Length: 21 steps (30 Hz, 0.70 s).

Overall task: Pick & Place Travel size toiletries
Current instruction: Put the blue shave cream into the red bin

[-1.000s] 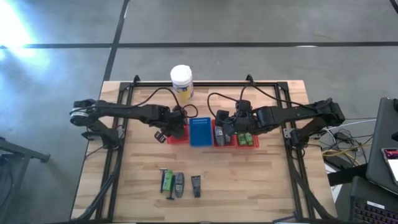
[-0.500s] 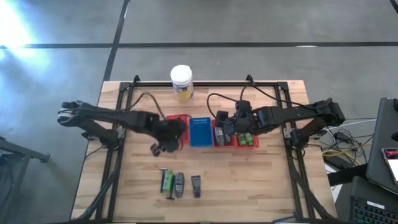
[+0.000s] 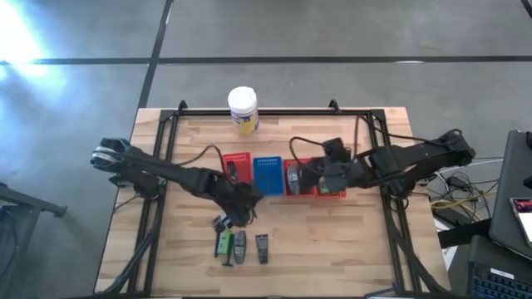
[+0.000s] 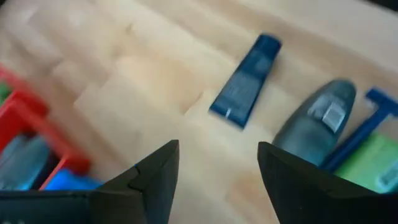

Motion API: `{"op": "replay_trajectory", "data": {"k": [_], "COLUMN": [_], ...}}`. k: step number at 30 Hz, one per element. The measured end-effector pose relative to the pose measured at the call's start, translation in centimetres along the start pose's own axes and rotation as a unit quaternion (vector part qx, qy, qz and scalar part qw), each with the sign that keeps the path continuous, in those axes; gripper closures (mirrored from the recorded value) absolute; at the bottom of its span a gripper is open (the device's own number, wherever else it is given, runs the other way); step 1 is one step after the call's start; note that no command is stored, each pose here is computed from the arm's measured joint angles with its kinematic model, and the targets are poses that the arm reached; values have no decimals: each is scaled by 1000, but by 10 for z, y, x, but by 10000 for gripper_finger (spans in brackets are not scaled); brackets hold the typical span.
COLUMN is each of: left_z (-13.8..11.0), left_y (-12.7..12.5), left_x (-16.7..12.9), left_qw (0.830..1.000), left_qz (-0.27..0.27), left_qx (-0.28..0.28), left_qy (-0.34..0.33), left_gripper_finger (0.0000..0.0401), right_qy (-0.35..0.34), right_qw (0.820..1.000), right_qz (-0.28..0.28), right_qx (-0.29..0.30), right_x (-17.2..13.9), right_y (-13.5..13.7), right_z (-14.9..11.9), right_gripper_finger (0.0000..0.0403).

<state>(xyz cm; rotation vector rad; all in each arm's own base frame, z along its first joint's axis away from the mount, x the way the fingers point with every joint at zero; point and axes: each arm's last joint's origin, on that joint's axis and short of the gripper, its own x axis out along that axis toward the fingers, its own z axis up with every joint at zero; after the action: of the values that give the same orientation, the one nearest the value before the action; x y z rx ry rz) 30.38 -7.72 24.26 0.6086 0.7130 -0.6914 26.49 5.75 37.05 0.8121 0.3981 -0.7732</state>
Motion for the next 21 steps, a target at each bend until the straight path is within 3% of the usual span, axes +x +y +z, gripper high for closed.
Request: {"op": "replay_trajectory", "data": {"k": [8,12,15,21], "left_z": [13,18,23,34], "left_y": [-20,-22,-19,-11], "left_x": [52,69,78,97], "left_qw": [998,997,997,995], "left_qz": [-57,-70,-75,-87], "left_qx": [29,26,29,36], "left_qy": [1,7,5,-6], "left_gripper_finger": [179,179,179,179], "right_qy": [-123,-81,-40,-16], "right_qw": [991,986,973,952], "right_qz": [43,138,219,293], "right_qx": [-17,-38,-61,-86], "right_x": [-51,-71,-72,-63], "right_y": [-10,-7,-1,-5], "right_z": [16,21,15,2], "right_gripper_finger": [170,188,201,230]}}
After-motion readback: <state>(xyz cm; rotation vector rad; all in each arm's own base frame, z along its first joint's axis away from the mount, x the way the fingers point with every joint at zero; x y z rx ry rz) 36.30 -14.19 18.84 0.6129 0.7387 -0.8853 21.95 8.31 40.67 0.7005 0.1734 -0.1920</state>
